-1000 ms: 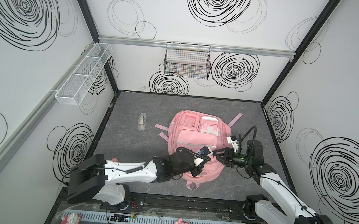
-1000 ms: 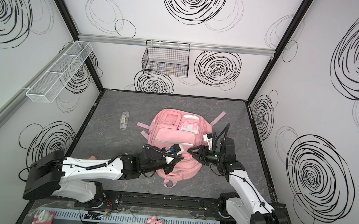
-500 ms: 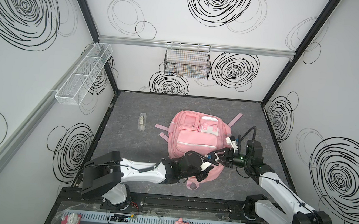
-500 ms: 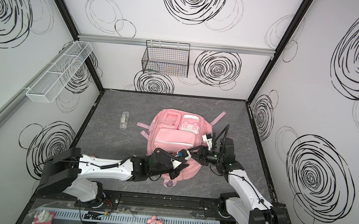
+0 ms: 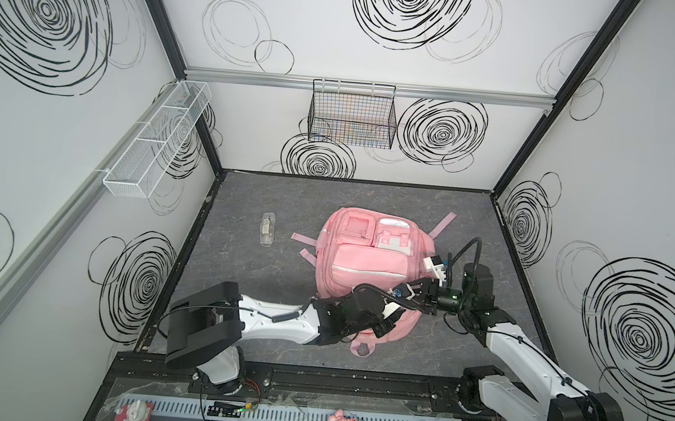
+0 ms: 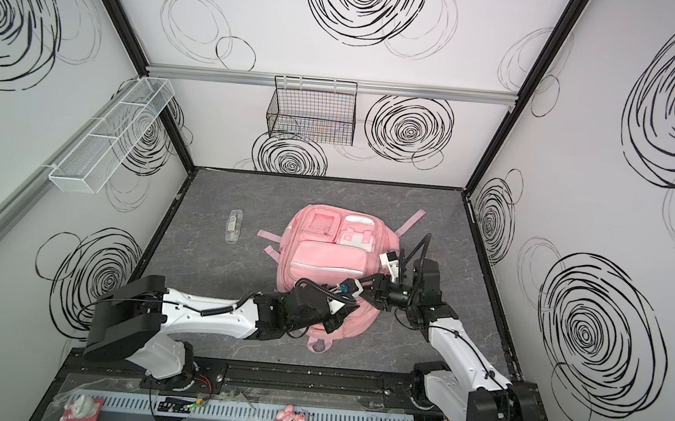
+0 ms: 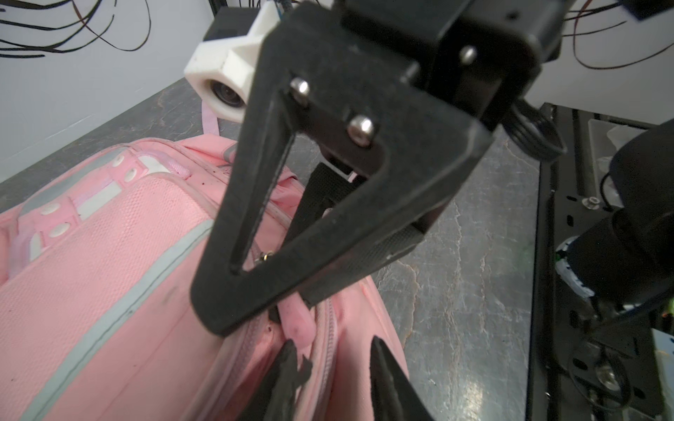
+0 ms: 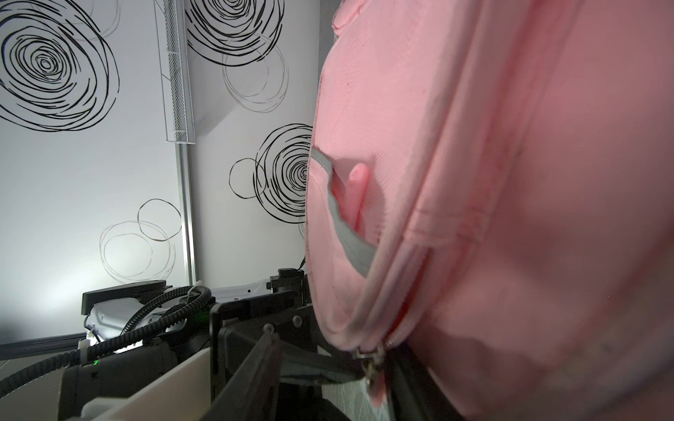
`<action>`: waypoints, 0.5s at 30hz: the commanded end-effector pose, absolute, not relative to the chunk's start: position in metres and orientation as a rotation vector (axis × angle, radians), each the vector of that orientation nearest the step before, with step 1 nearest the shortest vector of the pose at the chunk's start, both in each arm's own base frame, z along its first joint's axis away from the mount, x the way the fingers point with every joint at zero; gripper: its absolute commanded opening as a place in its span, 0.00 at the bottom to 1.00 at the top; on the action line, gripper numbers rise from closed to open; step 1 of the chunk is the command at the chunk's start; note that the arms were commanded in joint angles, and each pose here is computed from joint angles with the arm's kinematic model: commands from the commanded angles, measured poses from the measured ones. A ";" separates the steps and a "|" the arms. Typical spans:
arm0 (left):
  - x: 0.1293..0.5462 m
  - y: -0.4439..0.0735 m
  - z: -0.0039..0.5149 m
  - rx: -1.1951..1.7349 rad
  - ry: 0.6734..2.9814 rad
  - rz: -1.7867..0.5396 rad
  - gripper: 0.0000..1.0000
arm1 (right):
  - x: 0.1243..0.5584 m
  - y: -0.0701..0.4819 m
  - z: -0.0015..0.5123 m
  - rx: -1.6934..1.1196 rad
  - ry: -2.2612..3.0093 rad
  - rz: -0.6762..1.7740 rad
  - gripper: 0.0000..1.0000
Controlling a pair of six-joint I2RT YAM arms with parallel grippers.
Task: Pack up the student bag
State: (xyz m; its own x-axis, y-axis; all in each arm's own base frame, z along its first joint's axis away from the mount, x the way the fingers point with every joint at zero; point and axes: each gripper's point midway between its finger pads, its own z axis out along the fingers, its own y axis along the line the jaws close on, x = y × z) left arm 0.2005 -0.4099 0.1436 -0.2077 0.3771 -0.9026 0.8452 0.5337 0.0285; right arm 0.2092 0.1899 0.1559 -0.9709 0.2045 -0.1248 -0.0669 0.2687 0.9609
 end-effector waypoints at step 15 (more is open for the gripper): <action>0.217 -0.426 0.160 0.968 1.734 -0.565 0.39 | 0.205 0.192 0.159 0.088 2.297 1.820 0.47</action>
State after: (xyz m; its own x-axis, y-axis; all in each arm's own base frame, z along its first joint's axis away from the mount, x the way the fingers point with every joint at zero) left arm 0.2107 -0.4159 0.1414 -0.1844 0.3882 -0.9029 0.8286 0.5554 0.0696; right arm 0.2083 0.1895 0.1558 -0.9728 0.1993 -0.1177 -0.0634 0.2593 0.9637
